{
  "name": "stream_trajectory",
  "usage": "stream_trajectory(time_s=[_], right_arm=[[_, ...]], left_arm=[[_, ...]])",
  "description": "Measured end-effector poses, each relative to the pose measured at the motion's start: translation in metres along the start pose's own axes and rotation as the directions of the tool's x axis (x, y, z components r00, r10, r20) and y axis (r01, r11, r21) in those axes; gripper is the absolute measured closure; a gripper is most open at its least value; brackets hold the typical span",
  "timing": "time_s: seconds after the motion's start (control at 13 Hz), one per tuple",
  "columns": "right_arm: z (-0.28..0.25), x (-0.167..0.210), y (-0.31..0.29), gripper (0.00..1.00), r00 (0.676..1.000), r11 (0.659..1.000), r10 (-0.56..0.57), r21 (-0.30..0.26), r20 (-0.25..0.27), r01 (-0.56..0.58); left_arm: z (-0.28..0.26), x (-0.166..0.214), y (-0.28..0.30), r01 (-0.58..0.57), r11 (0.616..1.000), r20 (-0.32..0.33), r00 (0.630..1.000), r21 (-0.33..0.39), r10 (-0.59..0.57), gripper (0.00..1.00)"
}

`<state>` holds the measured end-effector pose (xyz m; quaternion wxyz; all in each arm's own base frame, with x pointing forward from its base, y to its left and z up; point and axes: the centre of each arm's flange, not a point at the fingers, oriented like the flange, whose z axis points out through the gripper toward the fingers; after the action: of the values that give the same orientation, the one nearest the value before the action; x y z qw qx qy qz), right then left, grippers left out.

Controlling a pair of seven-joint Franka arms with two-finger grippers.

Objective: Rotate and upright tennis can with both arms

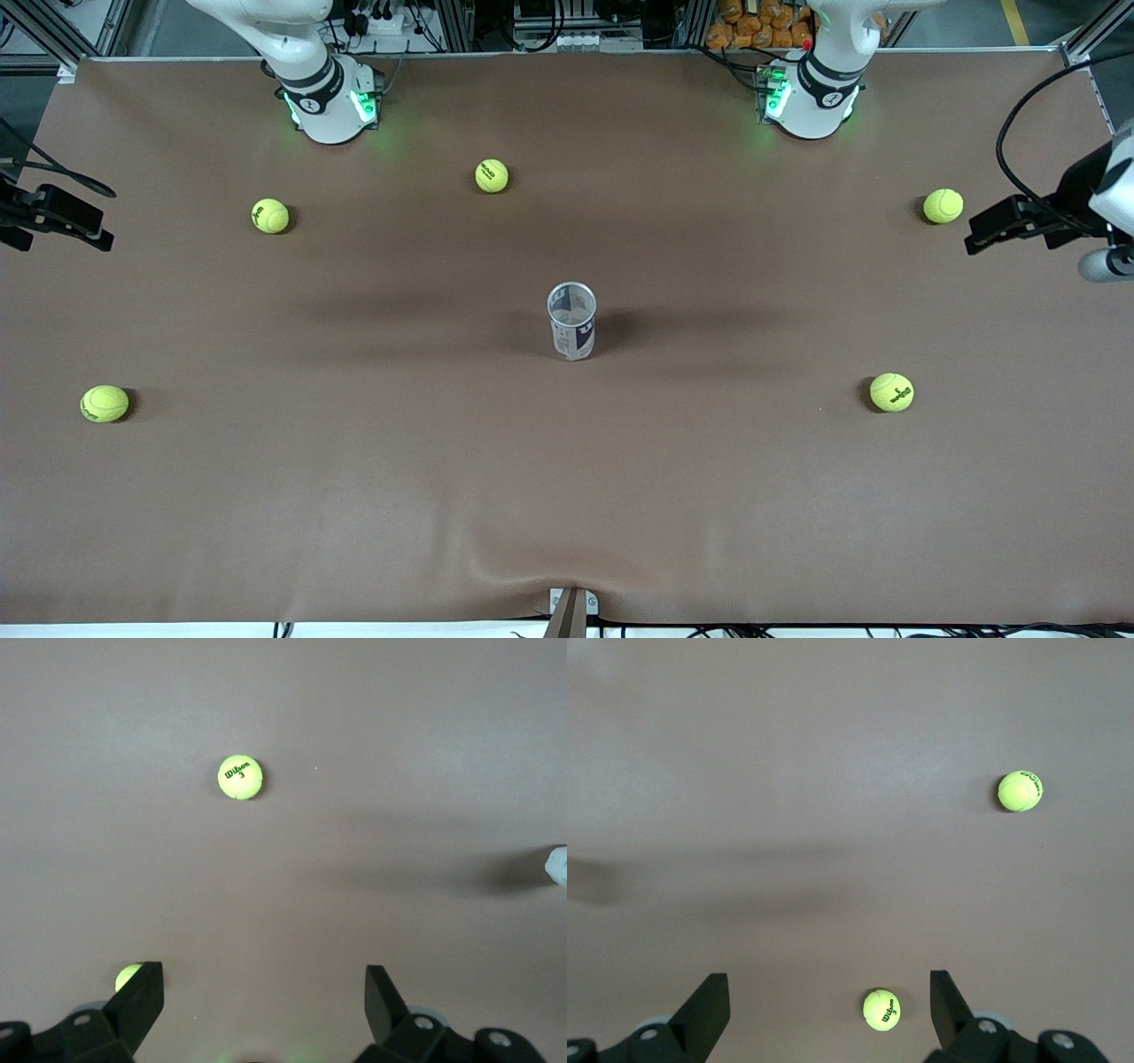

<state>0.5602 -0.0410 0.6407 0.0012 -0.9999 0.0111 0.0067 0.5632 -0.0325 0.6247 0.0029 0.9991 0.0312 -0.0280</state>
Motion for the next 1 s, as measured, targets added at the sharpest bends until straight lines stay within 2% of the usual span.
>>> stream_trajectory(time_s=[1.0], right_arm=[[-0.0048, -0.0007, 0.0106, 0.0, 1.0, 1.0, 0.019, 0.0, -0.01, -0.019]], left_arm=[[-0.0069, -0.0045, 0.0061, -0.015, 0.999, -0.022, 1.0, 0.037, 0.016, 0.0]])
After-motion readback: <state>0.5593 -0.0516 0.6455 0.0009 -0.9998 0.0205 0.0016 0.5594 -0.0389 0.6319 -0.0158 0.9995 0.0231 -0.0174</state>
